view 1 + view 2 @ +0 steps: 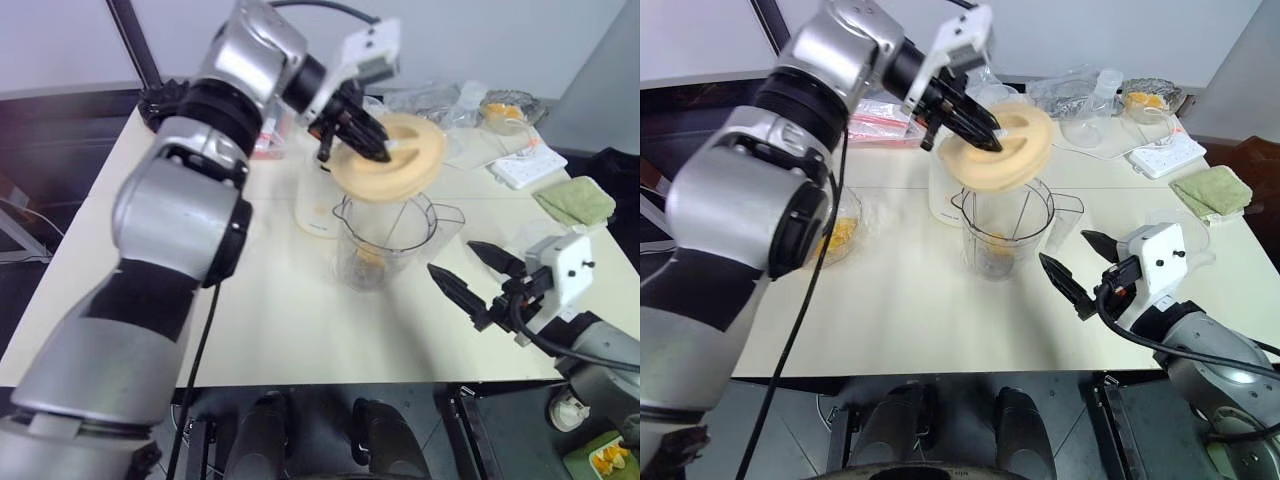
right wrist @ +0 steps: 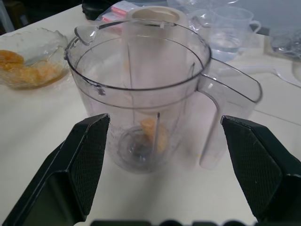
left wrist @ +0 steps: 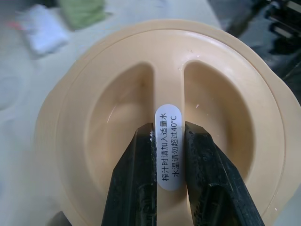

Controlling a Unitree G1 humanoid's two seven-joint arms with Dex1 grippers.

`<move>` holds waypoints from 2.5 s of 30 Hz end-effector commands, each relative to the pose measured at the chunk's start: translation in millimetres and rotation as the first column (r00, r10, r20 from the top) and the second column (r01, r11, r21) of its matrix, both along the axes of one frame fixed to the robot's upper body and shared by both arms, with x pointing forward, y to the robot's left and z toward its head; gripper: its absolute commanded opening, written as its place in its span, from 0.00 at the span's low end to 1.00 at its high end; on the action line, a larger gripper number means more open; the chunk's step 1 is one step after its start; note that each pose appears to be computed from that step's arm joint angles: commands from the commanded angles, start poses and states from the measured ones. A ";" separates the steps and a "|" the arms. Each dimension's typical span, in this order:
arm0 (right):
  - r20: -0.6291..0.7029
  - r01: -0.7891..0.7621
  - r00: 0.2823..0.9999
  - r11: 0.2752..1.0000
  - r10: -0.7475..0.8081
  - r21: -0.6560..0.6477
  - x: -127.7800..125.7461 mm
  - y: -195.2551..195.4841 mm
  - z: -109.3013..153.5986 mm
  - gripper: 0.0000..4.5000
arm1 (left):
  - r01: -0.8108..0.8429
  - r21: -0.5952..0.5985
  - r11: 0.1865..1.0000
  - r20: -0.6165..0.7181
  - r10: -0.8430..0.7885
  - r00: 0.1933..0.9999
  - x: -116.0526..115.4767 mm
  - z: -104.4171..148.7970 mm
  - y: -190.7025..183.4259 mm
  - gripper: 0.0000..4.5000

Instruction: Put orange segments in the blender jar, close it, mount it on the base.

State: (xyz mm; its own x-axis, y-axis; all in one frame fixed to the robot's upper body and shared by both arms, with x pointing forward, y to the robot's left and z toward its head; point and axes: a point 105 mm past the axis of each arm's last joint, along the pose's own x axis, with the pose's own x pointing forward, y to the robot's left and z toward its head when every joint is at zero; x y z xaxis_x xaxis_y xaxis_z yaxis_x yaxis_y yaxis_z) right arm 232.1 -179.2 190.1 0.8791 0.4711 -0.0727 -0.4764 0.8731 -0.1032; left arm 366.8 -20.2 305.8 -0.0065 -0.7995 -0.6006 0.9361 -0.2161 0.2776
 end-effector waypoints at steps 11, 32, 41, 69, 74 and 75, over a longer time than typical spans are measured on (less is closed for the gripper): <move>0.055 0.042 0.998 0.999 -0.043 0.023 -6.7 10.8 5.6 0.89 | 0.056 0.179 0.982 0.061 -0.068 0.996 -4.2 -36.6 -26.0 0.05; -0.007 0.196 0.981 0.979 -0.196 0.054 37.2 -8.8 -56.5 0.89 | 0.045 0.309 0.950 0.090 -0.076 0.993 6.2 -86.4 -14.2 0.05; 0.093 0.170 0.980 0.983 -0.177 0.070 75.4 4.3 -55.5 0.89 | 0.022 0.347 0.938 0.090 -0.057 0.994 11.0 -94.1 -1.8 0.05; 0.082 0.175 0.981 0.984 -0.175 0.004 96.5 17.0 -65.2 0.18 | -0.150 0.258 0.954 0.086 0.131 0.988 26.3 -109.8 0.6 0.05; 0.079 0.181 0.980 0.983 -0.181 0.000 97.2 16.1 -66.2 0.18 | -0.259 0.238 0.936 0.049 0.255 0.966 32.0 -116.3 2.2 0.05; 0.080 0.181 0.980 0.983 -0.180 0.001 97.4 16.3 -65.9 0.18 | -0.285 0.240 0.928 0.034 0.285 0.958 32.8 -118.8 3.4 0.05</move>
